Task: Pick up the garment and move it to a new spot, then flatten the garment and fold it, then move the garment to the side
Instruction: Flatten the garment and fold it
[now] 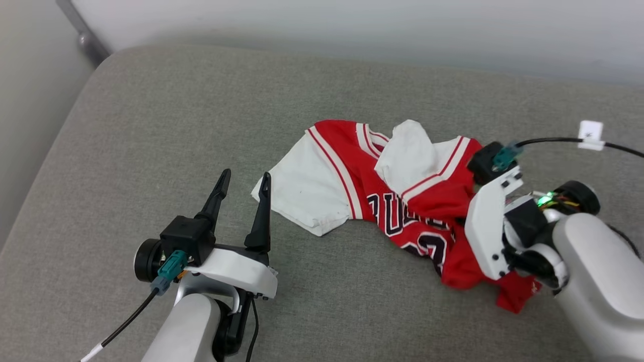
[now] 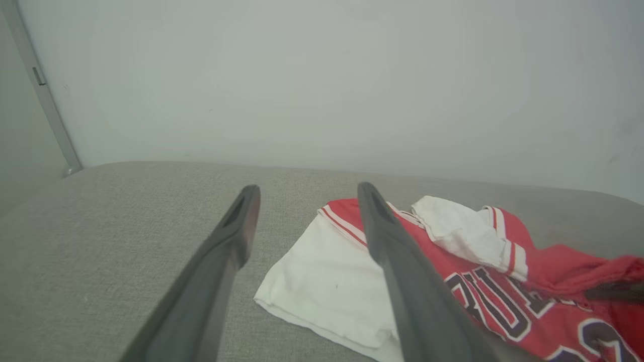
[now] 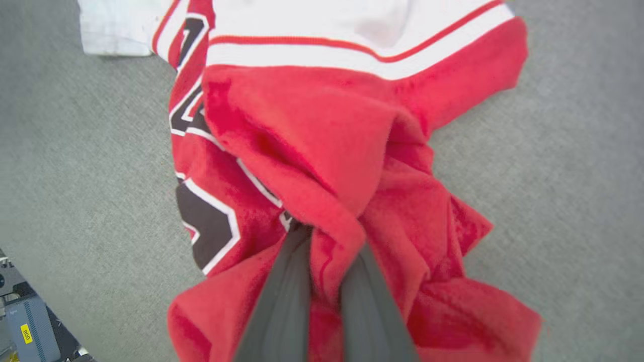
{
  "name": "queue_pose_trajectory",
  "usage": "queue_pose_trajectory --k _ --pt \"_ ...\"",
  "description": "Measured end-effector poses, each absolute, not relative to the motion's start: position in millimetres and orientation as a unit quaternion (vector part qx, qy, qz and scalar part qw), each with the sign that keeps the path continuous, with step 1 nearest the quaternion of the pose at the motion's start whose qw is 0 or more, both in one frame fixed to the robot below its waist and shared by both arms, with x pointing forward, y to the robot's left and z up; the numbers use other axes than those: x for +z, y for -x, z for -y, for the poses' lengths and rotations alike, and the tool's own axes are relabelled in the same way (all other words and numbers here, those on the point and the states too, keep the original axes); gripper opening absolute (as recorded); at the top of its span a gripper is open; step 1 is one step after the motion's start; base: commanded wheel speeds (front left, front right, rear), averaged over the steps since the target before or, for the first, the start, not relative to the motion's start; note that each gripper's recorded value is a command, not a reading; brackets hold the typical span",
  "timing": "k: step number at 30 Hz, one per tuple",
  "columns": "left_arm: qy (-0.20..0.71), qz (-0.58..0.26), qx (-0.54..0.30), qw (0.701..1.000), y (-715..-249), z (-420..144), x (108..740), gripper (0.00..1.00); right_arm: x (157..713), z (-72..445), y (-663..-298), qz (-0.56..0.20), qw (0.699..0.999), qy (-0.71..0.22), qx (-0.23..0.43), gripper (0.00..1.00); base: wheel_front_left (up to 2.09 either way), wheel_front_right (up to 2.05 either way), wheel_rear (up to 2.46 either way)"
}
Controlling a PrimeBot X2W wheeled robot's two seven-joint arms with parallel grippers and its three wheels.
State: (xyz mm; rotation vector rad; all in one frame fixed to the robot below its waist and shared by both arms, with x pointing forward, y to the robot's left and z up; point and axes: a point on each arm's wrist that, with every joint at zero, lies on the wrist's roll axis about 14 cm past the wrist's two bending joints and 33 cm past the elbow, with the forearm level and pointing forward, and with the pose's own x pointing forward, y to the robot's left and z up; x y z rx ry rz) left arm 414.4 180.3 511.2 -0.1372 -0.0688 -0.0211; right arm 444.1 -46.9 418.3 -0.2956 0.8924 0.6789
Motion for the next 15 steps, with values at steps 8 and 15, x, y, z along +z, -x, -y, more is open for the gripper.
queue_pose_trajectory --k 8,15 --pt "0.069 0.038 -0.03 0.996 -413.1 -168.0 513.5 1.0 449.0 112.3 -452.9 -0.354 0.909 0.028 0.217 0.0 0.0 0.0 0.0" --pt "0.072 0.027 -0.044 0.996 -406.2 -155.5 506.3 1.0 404.5 153.9 -363.9 -0.399 0.906 -0.068 0.121 0.0 0.0 0.0 0.0"
